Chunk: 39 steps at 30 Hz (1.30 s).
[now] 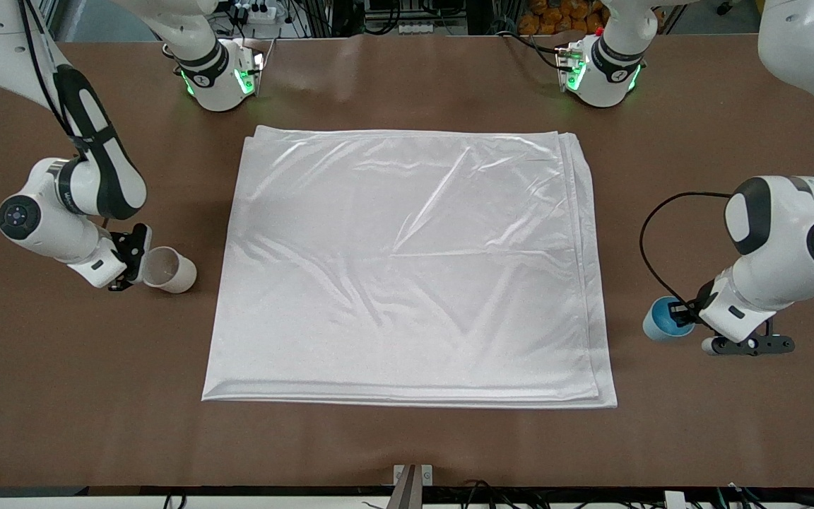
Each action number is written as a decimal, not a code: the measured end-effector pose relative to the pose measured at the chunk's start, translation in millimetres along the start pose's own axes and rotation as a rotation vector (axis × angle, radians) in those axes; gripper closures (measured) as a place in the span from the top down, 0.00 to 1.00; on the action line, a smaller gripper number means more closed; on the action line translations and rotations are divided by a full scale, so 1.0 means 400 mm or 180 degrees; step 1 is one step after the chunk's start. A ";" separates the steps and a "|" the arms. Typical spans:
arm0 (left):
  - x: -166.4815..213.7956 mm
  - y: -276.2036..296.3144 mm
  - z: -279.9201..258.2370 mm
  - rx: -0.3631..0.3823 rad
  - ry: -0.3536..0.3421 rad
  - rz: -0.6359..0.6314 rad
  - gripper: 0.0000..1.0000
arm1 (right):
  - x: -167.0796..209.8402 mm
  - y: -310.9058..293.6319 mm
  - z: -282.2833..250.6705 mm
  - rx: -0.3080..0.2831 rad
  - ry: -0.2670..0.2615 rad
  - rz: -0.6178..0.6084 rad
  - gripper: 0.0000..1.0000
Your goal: Place blue cup into white mug on cloth
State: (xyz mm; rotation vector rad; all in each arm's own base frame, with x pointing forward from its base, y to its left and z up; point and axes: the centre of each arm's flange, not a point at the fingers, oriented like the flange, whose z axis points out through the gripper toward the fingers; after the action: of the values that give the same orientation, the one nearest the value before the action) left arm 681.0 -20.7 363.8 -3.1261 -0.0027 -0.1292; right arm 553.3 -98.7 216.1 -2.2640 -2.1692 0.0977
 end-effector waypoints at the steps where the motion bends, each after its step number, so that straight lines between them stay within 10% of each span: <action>1: 0.000 0.000 -0.014 0.0003 0.0005 0.0001 0.04 | 0.001 0.002 -0.003 -0.0012 0.0002 -0.0001 0.19; 15: 0.005 -0.002 -0.167 0.0033 -0.0029 0.0133 0.04 | 0.184 0.082 -0.193 -0.0458 0.0108 -0.0269 0.19; 39: -0.026 0.117 -0.339 -0.0252 -0.0042 0.0299 0.04 | 0.768 -0.037 -0.278 -0.0265 0.0156 0.0240 0.19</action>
State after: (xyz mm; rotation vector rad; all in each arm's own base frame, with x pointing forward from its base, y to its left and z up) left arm 659.5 -69.1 497.4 -3.1983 0.1524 -0.1101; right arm 556.7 213.1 315.1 -2.3657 -2.1029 -0.0486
